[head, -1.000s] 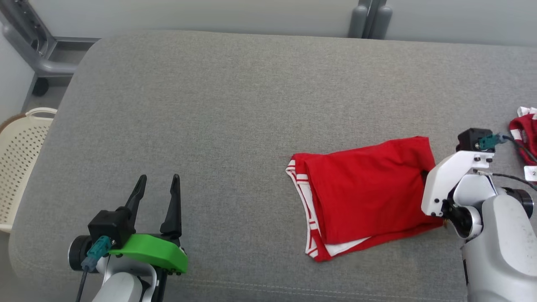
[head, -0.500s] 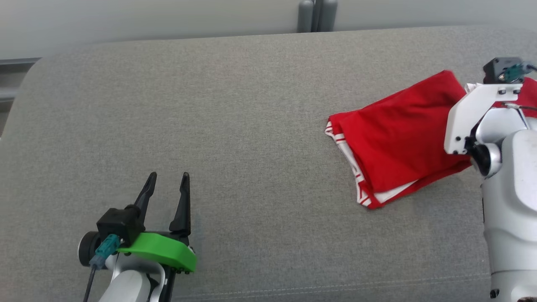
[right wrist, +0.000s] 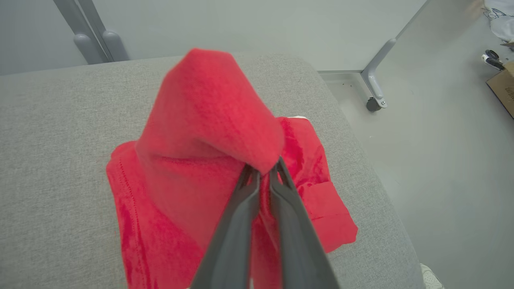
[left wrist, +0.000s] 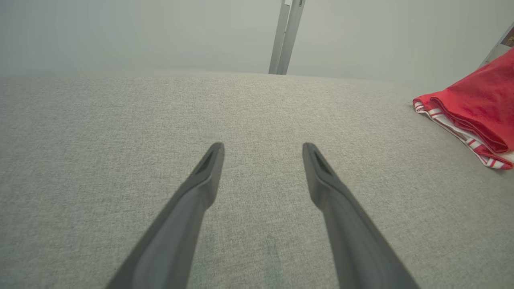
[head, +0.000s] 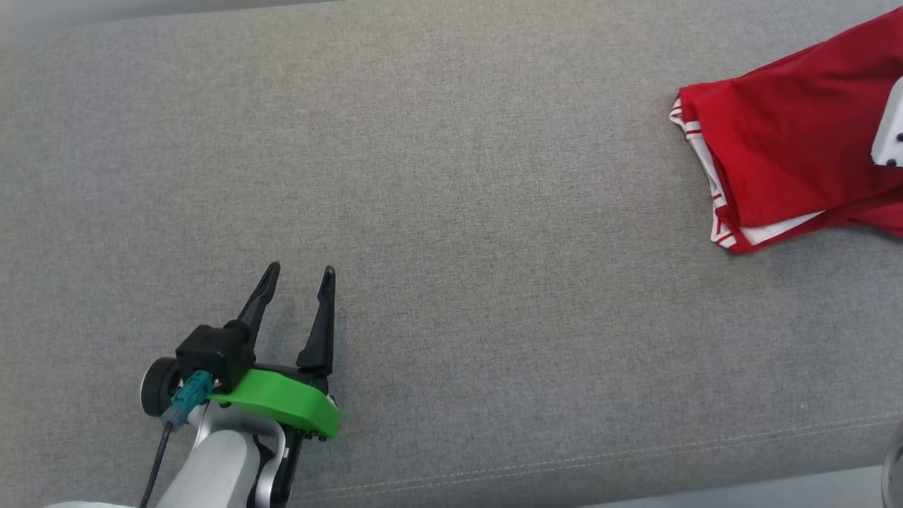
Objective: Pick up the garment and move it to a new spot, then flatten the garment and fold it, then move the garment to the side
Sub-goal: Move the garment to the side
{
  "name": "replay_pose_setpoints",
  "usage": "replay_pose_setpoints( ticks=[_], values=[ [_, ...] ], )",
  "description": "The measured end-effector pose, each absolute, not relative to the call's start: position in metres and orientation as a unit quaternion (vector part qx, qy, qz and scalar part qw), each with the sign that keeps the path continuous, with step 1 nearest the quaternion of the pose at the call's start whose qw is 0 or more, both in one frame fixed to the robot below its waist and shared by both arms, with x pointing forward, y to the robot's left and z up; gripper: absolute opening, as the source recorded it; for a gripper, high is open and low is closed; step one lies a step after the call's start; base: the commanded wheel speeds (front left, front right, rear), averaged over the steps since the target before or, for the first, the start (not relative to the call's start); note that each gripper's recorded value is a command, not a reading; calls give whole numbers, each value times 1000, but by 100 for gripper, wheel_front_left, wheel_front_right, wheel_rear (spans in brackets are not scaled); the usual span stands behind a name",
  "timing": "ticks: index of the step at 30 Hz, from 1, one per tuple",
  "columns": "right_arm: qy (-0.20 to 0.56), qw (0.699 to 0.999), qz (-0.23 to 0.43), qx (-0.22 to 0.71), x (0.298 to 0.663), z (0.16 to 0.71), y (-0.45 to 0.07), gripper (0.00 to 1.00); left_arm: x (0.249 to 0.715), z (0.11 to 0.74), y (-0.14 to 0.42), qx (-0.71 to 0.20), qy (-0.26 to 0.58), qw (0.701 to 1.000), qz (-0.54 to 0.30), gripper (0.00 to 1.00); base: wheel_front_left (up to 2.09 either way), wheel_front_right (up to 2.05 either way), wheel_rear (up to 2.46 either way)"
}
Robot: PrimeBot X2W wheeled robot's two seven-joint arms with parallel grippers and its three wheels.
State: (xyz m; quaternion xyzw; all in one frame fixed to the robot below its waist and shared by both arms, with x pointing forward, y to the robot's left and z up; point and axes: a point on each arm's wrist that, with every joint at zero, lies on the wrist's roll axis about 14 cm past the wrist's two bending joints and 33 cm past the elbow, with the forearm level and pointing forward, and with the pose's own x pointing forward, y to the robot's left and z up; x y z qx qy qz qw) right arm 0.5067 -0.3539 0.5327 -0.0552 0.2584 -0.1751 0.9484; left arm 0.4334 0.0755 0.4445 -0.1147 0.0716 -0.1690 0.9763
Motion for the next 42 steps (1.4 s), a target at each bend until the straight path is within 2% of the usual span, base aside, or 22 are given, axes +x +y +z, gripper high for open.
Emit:
replay_pose_setpoints(
  ticks=[12,28,29,30,31,38,42],
  values=[
    [255,938,-230,-54,510,537,-395,0,441,426,80,-105,92,975,-170,100,0,0,0],
    [292,898,-290,-158,518,500,-449,0,460,408,74,-91,109,972,-188,100,0,0,0],
    [292,898,-287,-163,520,495,-448,10,461,406,75,-90,110,972,-187,100,0,0,0],
    [290,898,-283,-171,523,492,-447,61,462,405,77,-89,111,972,-186,100,0,0,0],
    [287,898,-281,-177,525,490,-447,100,462,403,78,-88,113,972,-184,100,0,0,0],
    [240,911,-249,-225,545,491,-434,100,463,400,86,-83,116,974,-174,100,0,0,0],
    [198,928,-206,-237,563,497,-405,100,464,411,85,-78,96,976,-178,100,0,0,0]
  ],
)
